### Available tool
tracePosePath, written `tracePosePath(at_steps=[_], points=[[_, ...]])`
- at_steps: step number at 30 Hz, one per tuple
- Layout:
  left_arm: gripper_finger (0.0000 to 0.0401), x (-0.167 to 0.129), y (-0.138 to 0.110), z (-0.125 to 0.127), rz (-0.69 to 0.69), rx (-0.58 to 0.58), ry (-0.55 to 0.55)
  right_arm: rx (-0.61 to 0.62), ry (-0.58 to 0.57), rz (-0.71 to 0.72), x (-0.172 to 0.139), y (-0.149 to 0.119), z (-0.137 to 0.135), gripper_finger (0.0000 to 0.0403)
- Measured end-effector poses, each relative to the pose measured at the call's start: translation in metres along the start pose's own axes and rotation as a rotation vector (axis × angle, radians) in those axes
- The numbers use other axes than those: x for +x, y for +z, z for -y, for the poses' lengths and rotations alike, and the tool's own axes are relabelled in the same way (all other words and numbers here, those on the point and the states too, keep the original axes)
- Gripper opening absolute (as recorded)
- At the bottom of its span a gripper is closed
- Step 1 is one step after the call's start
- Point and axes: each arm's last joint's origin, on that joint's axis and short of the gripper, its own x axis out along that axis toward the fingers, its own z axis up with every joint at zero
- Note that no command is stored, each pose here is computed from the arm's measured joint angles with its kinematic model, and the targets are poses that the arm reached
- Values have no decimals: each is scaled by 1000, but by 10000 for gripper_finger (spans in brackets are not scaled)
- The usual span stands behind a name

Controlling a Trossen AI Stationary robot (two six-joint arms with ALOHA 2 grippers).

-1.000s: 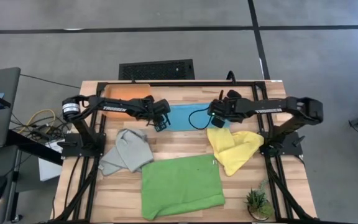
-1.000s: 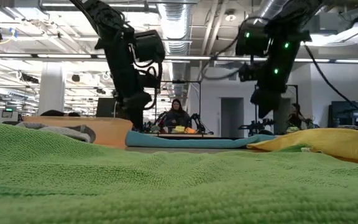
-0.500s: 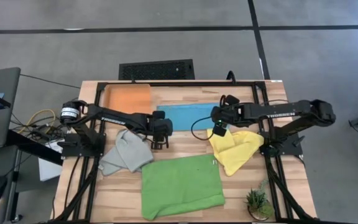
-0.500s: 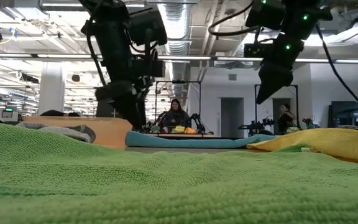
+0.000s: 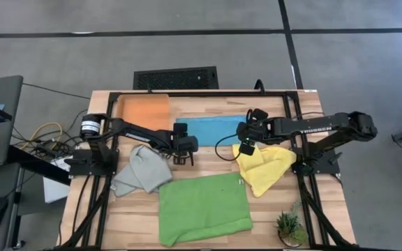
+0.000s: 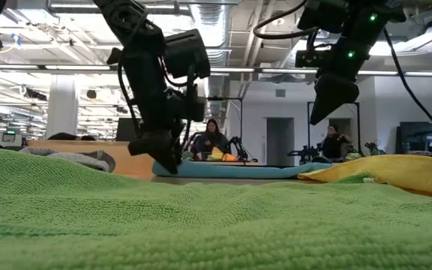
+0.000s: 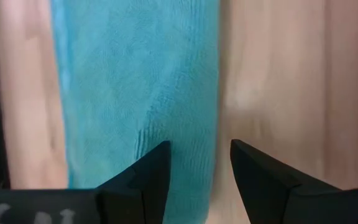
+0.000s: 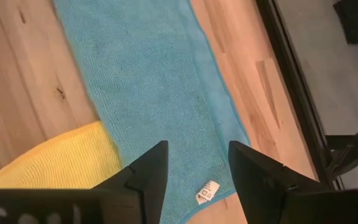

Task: Fold microfiber towels
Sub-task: Fold the blue microfiber cloth

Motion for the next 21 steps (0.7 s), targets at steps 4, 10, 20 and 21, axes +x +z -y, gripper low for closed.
tracePosePath(at_steps=[4, 10, 20, 21], points=[[160, -5, 1, -1, 13, -3, -3, 0, 0, 0, 0, 0, 0, 192], [160, -12, 3, 3, 35, 9, -12, 0, 0, -1, 0, 0, 0, 188], [160, 0, 0, -9, 29, -30, -78, 0, 0, -1, 0, 0, 0, 189], [160, 2, -2, -11, 22, -35, -79, 0, 0, 0, 0, 0, 0, 188]])
